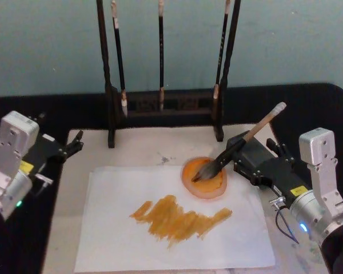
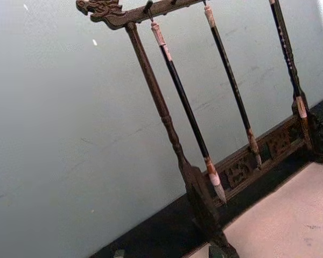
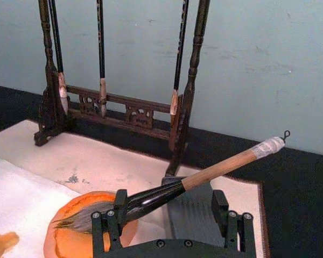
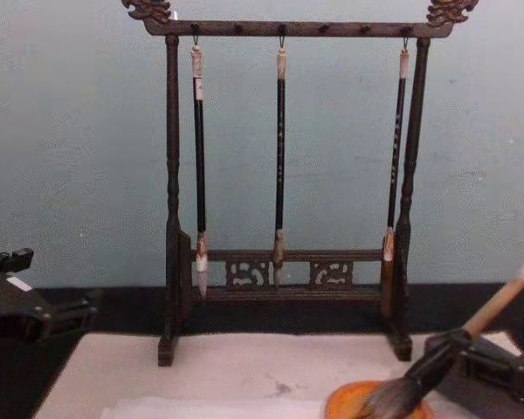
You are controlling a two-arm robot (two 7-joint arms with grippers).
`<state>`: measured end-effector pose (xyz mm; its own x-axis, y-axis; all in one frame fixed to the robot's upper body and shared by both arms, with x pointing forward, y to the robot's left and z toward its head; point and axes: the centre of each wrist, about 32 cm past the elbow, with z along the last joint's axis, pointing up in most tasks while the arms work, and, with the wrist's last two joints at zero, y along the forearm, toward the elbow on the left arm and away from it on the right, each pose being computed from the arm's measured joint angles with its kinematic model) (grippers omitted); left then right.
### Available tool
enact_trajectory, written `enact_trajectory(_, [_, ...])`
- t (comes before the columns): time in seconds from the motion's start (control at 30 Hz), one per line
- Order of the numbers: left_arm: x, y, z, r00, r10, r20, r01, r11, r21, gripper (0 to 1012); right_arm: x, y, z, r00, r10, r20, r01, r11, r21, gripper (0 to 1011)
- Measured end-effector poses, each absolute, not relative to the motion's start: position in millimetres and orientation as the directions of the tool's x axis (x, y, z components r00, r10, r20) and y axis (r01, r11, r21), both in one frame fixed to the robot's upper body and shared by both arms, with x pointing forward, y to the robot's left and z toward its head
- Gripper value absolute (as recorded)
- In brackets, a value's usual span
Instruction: Pick up the brush from the inkstone, write on the paper, then place the brush back to its original position.
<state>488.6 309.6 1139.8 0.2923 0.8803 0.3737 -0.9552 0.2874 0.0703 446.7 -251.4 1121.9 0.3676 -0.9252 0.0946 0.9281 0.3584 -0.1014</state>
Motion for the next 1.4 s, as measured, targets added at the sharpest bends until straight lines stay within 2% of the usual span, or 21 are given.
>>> enact_trajectory(1.4, [488.6,309.7,1139.7,0.292,0.880,0.374,-0.955,0.287,0.070,1009,446.6,-251.5,1122.1,0.367,-0.925,0.094,0.928,0.358,-0.101,1000])
